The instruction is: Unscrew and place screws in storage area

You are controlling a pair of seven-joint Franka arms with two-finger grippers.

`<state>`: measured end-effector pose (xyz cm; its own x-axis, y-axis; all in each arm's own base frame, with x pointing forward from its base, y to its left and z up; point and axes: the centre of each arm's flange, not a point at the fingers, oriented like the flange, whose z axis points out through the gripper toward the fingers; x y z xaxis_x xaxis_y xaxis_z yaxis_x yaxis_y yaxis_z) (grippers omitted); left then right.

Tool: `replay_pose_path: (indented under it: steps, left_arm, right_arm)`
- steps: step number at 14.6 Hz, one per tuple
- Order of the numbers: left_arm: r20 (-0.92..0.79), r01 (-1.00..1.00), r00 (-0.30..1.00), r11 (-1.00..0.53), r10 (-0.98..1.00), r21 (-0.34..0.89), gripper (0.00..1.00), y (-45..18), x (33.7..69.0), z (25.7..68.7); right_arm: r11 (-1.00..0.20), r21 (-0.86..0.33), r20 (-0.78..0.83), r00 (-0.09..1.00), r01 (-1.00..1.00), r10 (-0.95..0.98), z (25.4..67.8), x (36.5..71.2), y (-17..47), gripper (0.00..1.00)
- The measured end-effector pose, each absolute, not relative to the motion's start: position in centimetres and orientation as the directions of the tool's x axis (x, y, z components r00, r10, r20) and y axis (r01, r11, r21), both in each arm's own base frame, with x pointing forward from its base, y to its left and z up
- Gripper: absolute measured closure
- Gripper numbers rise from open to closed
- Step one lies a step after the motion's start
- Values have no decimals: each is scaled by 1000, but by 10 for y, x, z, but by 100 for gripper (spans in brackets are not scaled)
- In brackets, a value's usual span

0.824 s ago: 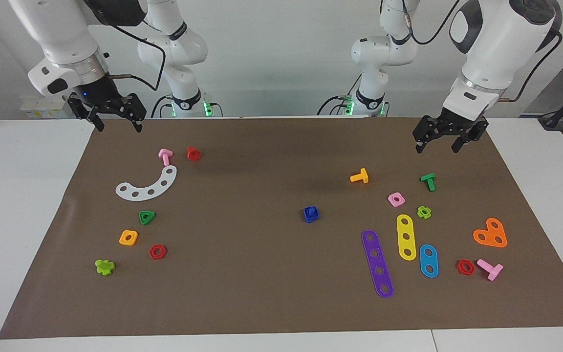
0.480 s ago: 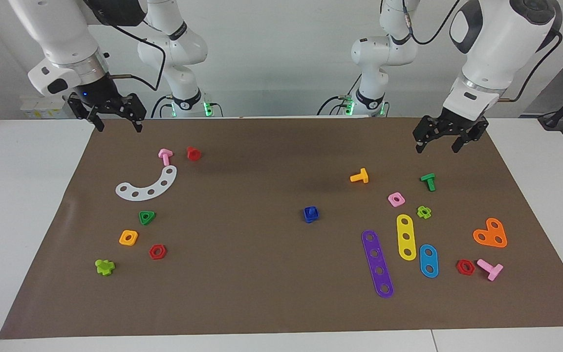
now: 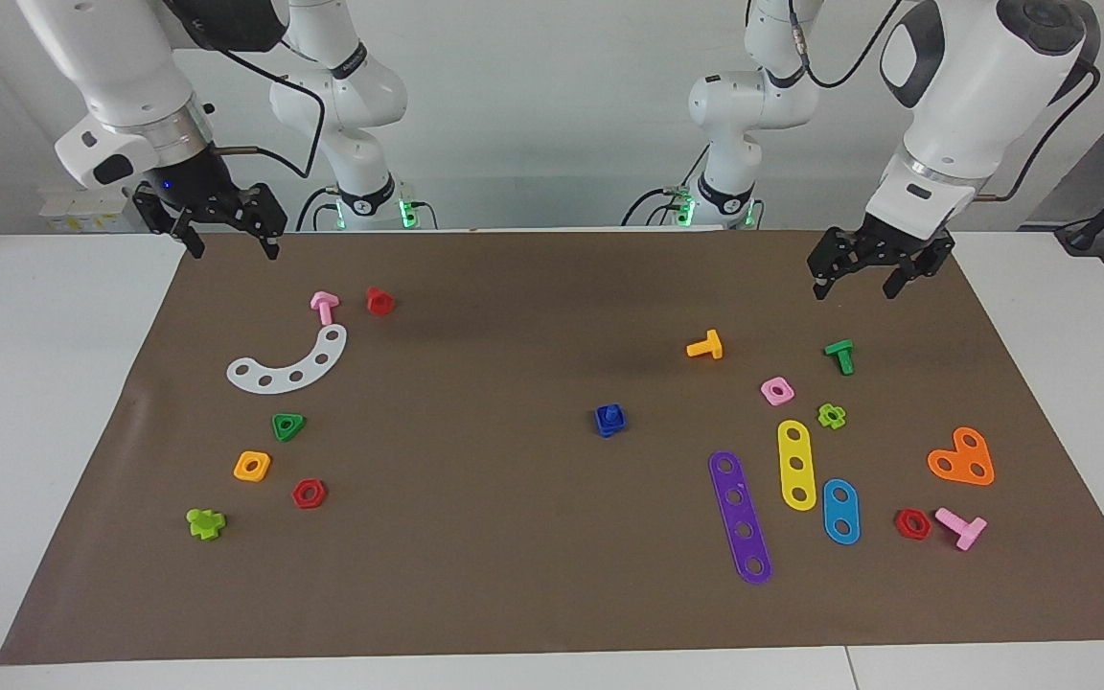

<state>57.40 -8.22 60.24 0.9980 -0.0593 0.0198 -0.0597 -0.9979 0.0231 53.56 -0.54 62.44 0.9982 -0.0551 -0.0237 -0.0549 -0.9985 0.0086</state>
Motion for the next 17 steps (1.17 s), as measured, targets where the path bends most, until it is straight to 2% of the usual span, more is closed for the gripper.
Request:
replay_pose_path:
  steps: [5,9,13,17]
  left_arm:
    - [20,-45,999,-998,-44,32,0,-98,566,585]
    - [39,-25,999,-996,-22,85,0,-145,565,565]
    - [59,-8,998,-994,-2,109,0,-203,578,523]
    - [72,-18,997,-992,-9,123,1,-235,586,493]
  right_arm:
    - [-998,9,-25,998,-55,-55,624,536,-5,0]
    - [-998,9,-25,998,-55,-55,624,536,-5,0]
    - [-998,9,-27,998,-55,-55,623,536,-5,0]
    - [-998,9,-27,998,-55,-55,623,536,-5,0]
